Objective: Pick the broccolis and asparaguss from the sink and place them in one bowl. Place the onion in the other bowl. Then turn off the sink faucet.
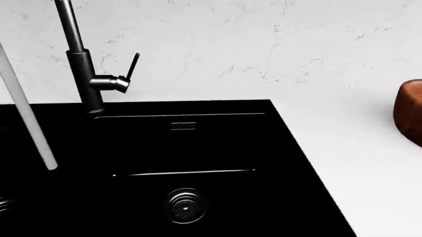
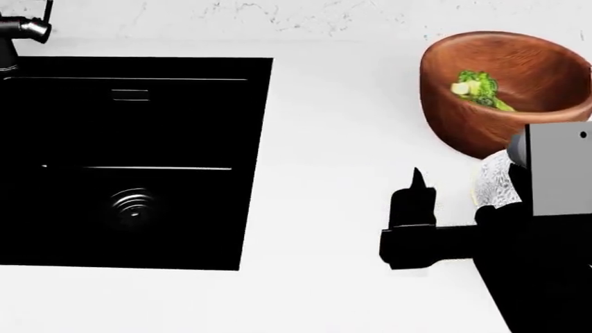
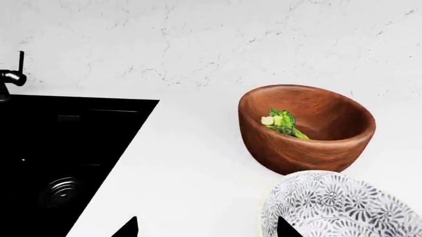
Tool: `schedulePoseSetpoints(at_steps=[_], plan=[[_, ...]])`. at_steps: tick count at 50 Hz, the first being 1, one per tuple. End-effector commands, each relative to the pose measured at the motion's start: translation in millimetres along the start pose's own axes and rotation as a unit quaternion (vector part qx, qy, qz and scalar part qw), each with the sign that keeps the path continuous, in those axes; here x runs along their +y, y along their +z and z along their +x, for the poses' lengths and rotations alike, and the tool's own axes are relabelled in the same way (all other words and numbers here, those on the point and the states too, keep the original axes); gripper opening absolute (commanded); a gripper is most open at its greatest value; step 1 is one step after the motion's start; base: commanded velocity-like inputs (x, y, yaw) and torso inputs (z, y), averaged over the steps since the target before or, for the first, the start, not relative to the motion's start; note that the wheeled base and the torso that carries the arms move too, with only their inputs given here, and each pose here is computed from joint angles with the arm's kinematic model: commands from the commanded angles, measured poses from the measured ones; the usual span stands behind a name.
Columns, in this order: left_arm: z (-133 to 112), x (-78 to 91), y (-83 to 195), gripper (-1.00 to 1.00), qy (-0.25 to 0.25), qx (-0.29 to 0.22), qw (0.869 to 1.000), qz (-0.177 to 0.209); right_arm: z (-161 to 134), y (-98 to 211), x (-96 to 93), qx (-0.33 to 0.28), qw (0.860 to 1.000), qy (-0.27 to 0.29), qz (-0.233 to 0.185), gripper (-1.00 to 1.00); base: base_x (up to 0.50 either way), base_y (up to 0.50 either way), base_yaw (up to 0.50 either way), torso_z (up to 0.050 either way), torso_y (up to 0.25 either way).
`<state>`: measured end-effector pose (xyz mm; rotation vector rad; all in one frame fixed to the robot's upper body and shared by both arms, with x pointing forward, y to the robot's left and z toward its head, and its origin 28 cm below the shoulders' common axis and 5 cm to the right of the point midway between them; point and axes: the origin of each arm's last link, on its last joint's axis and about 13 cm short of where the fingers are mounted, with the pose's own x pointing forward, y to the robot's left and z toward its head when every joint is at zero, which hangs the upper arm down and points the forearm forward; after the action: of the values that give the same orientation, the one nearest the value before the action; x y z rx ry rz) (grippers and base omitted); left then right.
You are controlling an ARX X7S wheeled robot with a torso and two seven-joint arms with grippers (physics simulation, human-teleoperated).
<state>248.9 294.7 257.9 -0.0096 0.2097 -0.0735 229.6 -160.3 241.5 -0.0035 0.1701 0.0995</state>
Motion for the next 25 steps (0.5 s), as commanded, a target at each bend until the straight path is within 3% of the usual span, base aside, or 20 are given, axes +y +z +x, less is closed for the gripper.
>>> schedulePoseSetpoints(at_steps=[1, 25], plan=[[-0.6, 1.2, -0.7, 1.0, 0.002, 0.0, 1.0, -0.002, 1.1, -3.4, 0.4, 0.003, 1.0, 0.0, 0.0, 1.0, 0.0, 0.5, 0.0, 0.0, 0.0], [0.2, 2.8, -4.5, 1.0, 0.003, 0.005, 1.0, 0.0, 3.9, -8.6, 2.0, 0.003, 1.0, 0.001, 0.002, 1.0, 0.0, 0.5, 0.0, 0.0, 0.0]])
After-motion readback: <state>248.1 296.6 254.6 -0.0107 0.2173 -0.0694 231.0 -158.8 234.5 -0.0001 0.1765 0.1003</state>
